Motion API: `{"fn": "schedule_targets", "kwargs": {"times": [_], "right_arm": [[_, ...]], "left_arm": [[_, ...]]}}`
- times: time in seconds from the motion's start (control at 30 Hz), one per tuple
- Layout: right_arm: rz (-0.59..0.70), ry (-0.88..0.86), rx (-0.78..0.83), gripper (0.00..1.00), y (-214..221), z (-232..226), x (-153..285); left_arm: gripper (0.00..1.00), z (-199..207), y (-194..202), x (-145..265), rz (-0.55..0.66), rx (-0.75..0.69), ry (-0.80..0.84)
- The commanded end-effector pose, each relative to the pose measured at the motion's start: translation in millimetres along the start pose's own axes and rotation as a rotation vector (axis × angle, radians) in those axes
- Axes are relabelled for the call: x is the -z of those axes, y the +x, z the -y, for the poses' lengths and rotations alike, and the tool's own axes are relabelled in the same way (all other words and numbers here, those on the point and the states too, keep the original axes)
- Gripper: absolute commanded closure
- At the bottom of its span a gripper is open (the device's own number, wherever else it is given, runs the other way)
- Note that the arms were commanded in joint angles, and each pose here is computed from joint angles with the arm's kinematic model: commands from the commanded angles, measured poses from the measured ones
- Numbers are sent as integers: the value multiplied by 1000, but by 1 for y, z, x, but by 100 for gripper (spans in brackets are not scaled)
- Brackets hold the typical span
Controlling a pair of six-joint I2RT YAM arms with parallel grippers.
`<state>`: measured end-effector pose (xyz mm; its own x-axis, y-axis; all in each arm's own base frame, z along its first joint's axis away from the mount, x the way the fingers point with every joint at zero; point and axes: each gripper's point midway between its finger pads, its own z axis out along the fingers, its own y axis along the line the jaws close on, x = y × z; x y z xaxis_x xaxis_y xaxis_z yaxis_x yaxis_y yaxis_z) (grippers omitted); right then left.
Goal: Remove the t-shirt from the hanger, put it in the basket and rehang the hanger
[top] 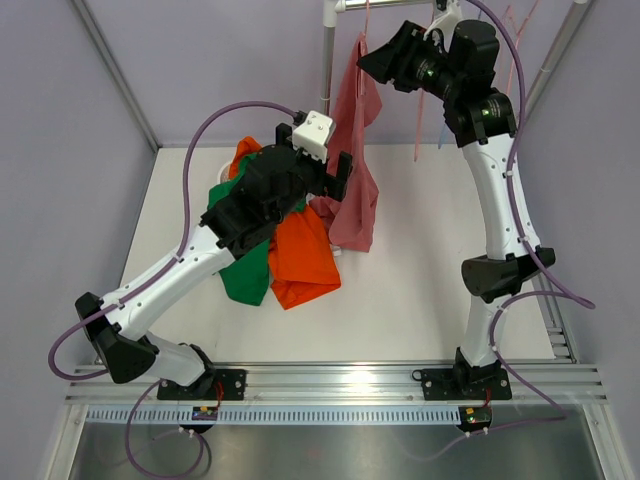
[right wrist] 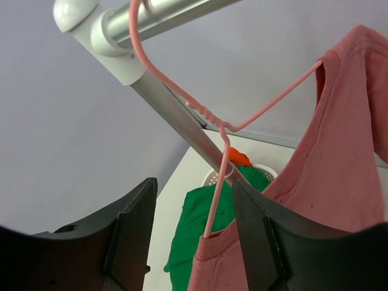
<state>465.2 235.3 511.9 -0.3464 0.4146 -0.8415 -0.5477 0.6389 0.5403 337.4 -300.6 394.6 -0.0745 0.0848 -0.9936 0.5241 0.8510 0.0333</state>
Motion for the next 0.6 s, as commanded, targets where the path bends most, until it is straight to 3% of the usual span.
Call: {"fn": "schedule_targets", "kwargs": {"times": [0.0,0.27,0.33,0.4,0.57], "right_arm": [[-18,-57,-10,39,8,-9,-10],[-24,-51,-15,40,14,-5,-20],[-28,-58,-22,43,15,-4,-24],[-30,-67,-29,54,16,-6,-26],[-33,-81,-36,62,20,-9,-30]], "left_arm": [[1,-4,-32,8,90,7,-8],[1,-5,-44,19,115,2,-5],[1,-6,-45,21,118,1,-5],[1,-7,-47,24,123,0,-6],[1,-7,-46,23,121,-1,-3]]}}
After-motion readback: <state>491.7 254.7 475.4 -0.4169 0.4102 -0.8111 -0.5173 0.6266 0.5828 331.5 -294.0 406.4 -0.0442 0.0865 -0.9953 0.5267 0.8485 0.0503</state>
